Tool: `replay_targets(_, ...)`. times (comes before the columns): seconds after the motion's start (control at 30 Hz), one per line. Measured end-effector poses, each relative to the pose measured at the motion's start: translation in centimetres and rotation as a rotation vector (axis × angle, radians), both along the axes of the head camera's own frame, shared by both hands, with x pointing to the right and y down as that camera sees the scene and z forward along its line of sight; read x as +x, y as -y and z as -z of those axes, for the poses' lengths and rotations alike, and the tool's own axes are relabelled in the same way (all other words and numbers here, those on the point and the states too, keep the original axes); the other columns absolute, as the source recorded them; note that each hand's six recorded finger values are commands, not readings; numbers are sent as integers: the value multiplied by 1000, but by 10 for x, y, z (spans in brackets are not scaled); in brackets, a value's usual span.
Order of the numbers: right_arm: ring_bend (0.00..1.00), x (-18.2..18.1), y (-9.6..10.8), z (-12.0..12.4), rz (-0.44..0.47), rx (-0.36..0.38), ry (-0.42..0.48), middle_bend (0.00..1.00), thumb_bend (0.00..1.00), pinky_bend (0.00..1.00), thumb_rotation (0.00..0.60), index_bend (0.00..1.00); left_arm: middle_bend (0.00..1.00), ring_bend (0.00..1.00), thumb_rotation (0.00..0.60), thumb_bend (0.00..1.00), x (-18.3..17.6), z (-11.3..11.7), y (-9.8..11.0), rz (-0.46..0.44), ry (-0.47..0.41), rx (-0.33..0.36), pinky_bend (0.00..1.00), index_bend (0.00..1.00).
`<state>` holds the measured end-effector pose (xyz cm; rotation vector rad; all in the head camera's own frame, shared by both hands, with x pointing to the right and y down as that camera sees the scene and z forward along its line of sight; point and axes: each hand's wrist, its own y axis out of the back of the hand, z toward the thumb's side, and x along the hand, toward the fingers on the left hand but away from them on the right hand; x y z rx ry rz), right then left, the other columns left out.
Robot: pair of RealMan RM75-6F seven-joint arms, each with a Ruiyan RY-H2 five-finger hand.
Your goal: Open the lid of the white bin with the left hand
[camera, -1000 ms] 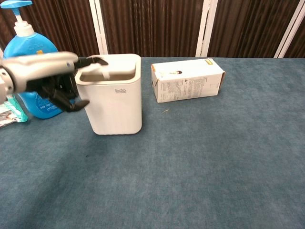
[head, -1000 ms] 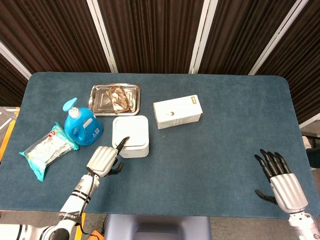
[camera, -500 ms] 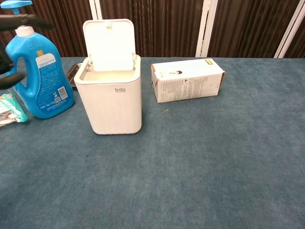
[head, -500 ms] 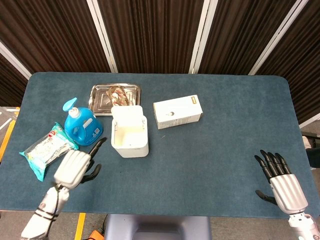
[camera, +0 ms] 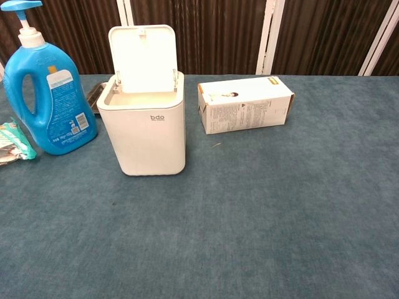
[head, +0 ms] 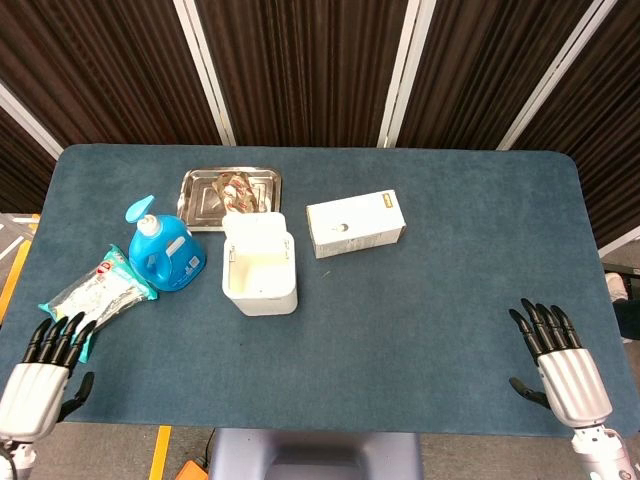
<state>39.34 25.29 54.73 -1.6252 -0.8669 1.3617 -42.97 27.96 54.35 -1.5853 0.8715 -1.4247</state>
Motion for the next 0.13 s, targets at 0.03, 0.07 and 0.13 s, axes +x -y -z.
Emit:
replay_targets(0.03, 0, 0, 0, 1, -2, 0, 3, 0, 84, 0, 600, 0, 0, 0, 600, 472, -3, -1, -1, 12, -11, -3, 0, 0)
replay_targets(0.07, 0, 0, -1, 1, -3, 0, 5, 0, 84, 0, 600, 0, 0, 0, 600, 473, -5, -1, -2, 20, -19, -8, 0, 0)
replay_targets(0.13, 0, 1, -1, 2, -4, 1, 11, 0, 84, 0, 600, 0, 0, 0, 600, 473, -6, -4, -3, 26, -23, -19, 0, 0)
